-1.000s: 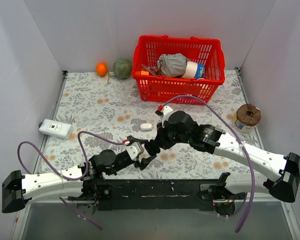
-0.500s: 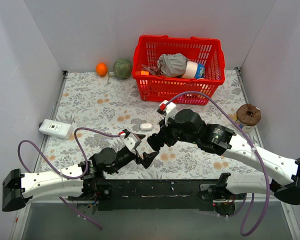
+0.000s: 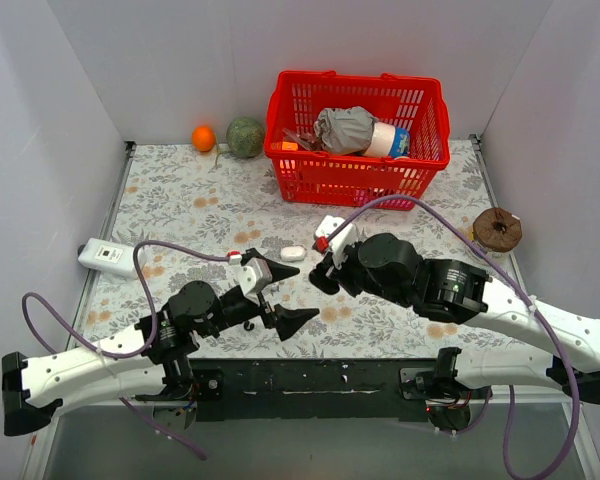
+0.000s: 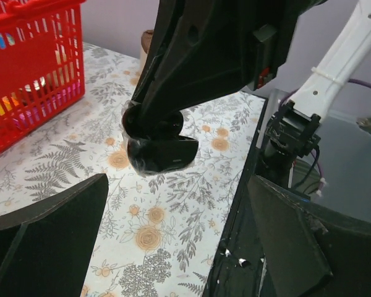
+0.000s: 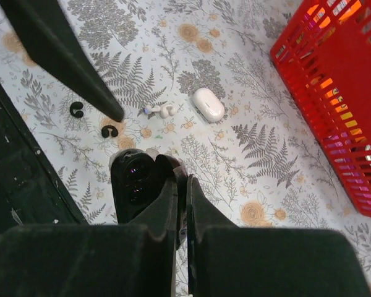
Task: Insert the wireless bluetooth earbuds into the charging case
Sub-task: Adjust the charging case.
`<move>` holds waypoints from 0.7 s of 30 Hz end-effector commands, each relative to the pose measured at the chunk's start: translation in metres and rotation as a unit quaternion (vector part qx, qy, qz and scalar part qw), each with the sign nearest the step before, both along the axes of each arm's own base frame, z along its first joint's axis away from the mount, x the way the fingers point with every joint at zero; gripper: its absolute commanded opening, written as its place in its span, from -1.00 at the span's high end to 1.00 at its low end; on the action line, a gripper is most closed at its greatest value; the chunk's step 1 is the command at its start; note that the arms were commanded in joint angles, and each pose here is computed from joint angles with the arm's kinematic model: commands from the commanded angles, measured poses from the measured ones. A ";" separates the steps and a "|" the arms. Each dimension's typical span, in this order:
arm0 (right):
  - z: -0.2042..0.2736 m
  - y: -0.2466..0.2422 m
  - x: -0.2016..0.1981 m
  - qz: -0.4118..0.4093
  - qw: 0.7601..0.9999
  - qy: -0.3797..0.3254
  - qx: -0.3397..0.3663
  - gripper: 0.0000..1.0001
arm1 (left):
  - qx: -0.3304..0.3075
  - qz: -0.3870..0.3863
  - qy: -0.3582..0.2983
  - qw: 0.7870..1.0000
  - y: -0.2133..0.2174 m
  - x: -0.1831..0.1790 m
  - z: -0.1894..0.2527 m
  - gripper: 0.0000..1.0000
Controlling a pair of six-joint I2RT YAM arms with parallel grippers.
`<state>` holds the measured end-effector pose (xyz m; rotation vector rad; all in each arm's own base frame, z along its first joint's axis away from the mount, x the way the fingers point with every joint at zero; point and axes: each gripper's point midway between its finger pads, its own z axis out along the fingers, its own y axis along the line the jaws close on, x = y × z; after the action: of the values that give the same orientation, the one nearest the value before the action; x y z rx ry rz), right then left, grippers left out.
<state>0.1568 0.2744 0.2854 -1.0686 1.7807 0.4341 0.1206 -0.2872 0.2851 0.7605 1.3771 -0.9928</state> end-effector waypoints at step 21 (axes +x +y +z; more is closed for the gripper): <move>0.047 0.026 -0.032 0.085 0.988 -0.133 0.002 0.97 | 0.011 -0.248 0.044 0.968 -0.012 -0.020 -0.001 -0.49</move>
<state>0.1234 0.2938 0.3011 -1.2881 1.5249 0.3374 0.1169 -0.2979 0.2589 1.0525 1.4302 -1.3310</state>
